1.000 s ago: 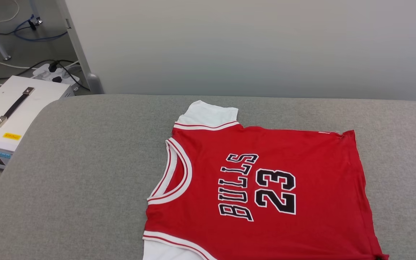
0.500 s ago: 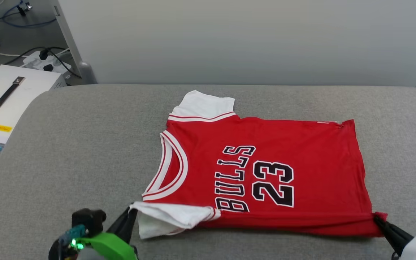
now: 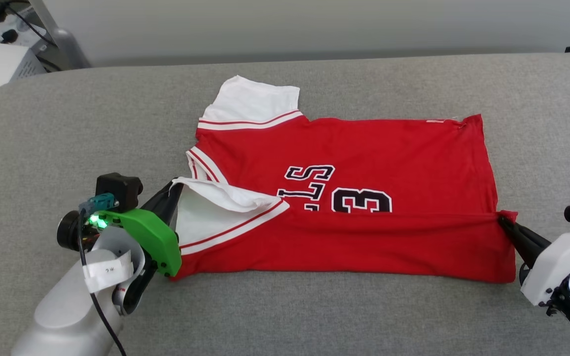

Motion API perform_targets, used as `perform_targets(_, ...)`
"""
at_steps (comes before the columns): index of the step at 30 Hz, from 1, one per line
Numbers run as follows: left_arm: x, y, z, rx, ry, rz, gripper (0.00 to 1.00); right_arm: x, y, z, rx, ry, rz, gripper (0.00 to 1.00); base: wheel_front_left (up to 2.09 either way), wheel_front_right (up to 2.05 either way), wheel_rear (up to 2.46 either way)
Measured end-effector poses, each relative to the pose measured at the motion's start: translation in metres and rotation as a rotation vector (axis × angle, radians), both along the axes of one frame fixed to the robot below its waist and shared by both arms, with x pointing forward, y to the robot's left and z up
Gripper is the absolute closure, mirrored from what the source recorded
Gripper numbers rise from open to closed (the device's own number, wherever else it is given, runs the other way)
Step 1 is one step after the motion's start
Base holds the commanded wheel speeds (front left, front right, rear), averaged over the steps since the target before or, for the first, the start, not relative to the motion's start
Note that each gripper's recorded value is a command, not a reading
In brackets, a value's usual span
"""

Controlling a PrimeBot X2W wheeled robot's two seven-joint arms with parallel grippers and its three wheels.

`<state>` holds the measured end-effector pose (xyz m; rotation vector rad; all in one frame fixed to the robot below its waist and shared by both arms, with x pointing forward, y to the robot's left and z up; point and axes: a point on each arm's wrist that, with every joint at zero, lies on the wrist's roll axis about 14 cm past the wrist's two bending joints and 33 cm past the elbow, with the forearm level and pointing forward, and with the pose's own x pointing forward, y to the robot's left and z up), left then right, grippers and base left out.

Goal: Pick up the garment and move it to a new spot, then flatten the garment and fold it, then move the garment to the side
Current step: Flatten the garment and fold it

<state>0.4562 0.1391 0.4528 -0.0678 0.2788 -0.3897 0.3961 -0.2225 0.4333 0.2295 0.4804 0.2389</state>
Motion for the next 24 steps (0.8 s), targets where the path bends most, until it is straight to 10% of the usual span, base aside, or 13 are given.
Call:
perform_targets(18,0.010,-0.005,-0.082,0.042,0.200,0.016,1.00,0.013,0.001,-0.050,-0.042,0.130,-0.007,0.90,0.00,0.00,0.00)
perform_targets(20,0.008,-0.005,-0.079,0.036,0.196,0.018,0.05,0.014,0.001,-0.045,-0.044,0.106,-0.007,0.30,0.00,0.00,0.00)
perform_targets(21,0.007,-0.006,-0.076,0.039,0.186,0.012,0.00,0.015,0.000,-0.041,-0.046,0.088,-0.007,0.00,0.00,0.00,0.00)
perform_targets(24,0.007,-0.004,-0.064,0.045,0.158,0.001,0.00,0.018,-0.004,-0.025,-0.054,0.025,-0.009,0.00,0.00,0.00,0.00)
